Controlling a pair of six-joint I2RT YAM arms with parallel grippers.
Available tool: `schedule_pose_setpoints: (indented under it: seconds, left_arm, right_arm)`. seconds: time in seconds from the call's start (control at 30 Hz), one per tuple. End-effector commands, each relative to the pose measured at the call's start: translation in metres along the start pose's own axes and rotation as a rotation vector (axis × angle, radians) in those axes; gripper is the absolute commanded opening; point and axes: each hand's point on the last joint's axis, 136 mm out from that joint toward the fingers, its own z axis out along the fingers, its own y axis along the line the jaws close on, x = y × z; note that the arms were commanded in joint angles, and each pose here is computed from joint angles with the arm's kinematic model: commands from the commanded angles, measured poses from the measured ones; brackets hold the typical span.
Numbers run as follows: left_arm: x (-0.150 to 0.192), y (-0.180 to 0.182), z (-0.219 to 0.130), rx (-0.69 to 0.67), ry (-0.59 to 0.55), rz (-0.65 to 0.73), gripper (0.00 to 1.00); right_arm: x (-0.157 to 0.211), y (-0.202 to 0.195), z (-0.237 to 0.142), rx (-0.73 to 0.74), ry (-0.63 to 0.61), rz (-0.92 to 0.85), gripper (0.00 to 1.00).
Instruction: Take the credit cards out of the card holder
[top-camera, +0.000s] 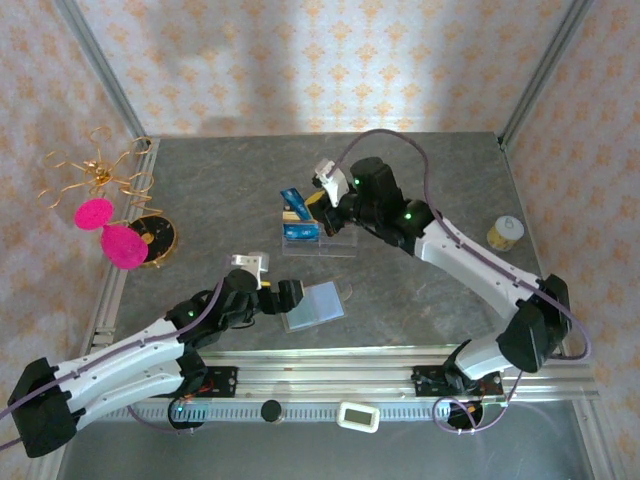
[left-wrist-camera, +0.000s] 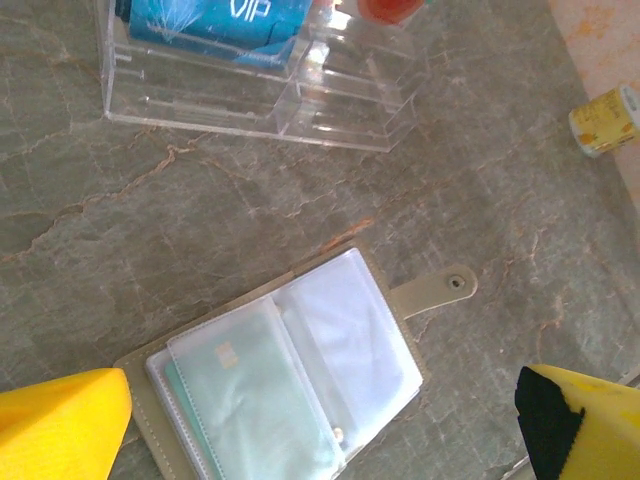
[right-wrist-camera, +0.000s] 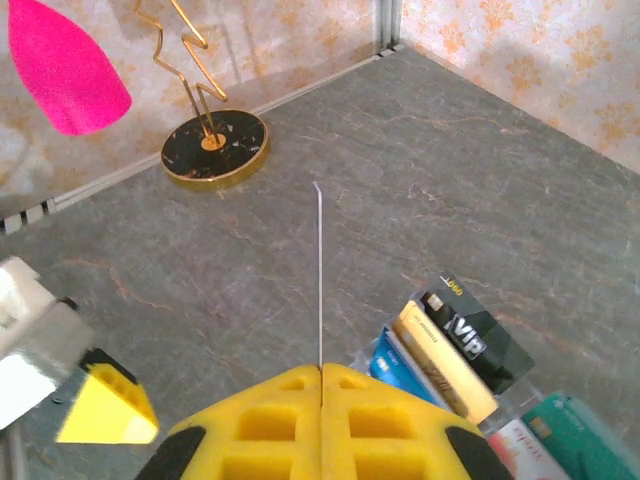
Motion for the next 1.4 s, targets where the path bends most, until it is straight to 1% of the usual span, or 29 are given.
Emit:
schedule_pose_setpoints:
  seconds: [0.0, 0.2, 0.4, 0.6, 0.77, 0.83, 1.1, 1.37]
  left_arm:
    - [-0.015, -0.003, -0.011, -0.021, -0.032, 0.022, 0.99]
    - [-0.031, -0.008, -0.025, -0.046, -0.063, 0.048, 0.99]
    - [-0.059, -0.016, -0.046, -0.049, -0.166, 0.083, 0.99]
    - [-0.073, -0.014, -0.050, -0.071, -0.243, 0.091, 0.99]
    - [-0.081, -0.014, -0.055, -0.084, -0.276, 0.100, 0.99]
    - [-0.082, -0.013, -0.054, -0.092, -0.281, 0.125, 0.99]
    - [-0.082, -0.009, -0.051, -0.117, -0.282, 0.133, 0.99]
    - [-0.081, -0.007, -0.048, -0.121, -0.277, 0.131, 0.99]
  right_arm:
    - [0.012, 0.008, 0.003, -0.110, 0.090, -0.141, 0.00]
    - [0.038, -0.016, 0.031, -0.181, 0.314, -0.201, 0.00]
    - [0.052, -0.037, 0.059, -0.229, 0.434, -0.276, 0.00]
    - [0.070, -0.045, 0.074, -0.269, 0.470, -0.331, 0.00]
    - [0.079, -0.048, 0.081, -0.284, 0.484, -0.352, 0.00]
    - [0.084, -0.047, 0.083, -0.294, 0.496, -0.355, 0.00]
    - [0.096, -0.051, 0.089, -0.290, 0.526, -0.356, 0.00]
    - [0.101, -0.066, 0.097, -0.226, 0.553, -0.363, 0.00]
